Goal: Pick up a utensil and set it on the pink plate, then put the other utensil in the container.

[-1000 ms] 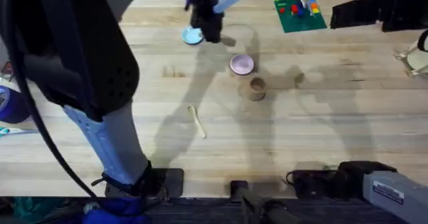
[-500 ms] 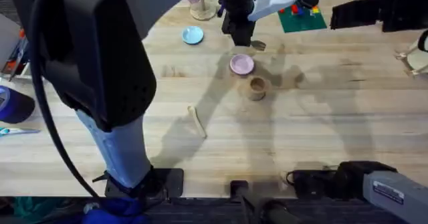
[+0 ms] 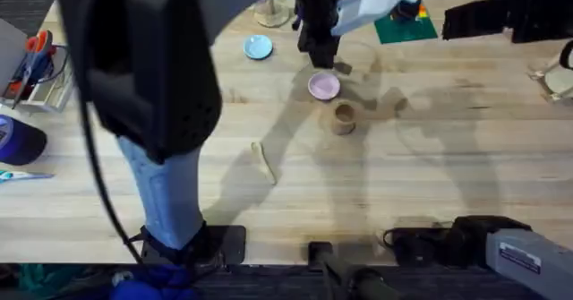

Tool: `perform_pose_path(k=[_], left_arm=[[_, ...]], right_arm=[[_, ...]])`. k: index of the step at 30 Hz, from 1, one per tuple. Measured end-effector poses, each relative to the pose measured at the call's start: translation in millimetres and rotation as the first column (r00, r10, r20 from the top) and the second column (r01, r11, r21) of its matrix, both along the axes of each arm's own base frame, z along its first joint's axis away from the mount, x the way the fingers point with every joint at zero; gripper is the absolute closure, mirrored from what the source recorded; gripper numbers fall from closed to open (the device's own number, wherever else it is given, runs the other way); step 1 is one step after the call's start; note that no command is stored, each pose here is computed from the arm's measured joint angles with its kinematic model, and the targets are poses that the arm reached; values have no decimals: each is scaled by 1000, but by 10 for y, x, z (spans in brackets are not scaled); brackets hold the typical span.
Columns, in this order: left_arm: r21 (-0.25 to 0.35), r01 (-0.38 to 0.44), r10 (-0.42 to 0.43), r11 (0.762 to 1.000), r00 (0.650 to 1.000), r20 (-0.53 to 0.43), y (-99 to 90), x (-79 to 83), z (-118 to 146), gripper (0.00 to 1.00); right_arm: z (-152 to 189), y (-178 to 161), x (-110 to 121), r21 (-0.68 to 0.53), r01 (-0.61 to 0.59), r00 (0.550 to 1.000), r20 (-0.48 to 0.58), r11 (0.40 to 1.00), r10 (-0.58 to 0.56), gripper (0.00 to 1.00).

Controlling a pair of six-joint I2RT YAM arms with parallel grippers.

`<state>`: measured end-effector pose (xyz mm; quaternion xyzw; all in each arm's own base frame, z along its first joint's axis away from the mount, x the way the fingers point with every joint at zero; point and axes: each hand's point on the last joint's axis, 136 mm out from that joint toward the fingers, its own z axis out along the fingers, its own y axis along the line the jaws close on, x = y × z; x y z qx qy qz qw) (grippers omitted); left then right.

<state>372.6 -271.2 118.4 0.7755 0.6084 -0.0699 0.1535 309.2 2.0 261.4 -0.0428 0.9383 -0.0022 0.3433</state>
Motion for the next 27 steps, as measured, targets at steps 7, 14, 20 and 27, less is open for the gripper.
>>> perform_pose_path(k=[7,14,20,27], left_arm=[[43,1,2,999,997,-73,-3,3,-403,959],[47,3,1,999,996,-90,-11,-1,-487,959],[60,4,3,998,993,-116,-6,-15,-615,959],[61,4,3,998,993,-118,-6,-17,-628,937]], right_arm=[[-1,0,1,0,0,1000,0,1000,0,5],[0,0,0,0,0,1000,0,1000,0,5],[0,0,0,0,0,1000,0,1000,0,5],[0,0,0,0,0,1000,0,1000,0,5]])
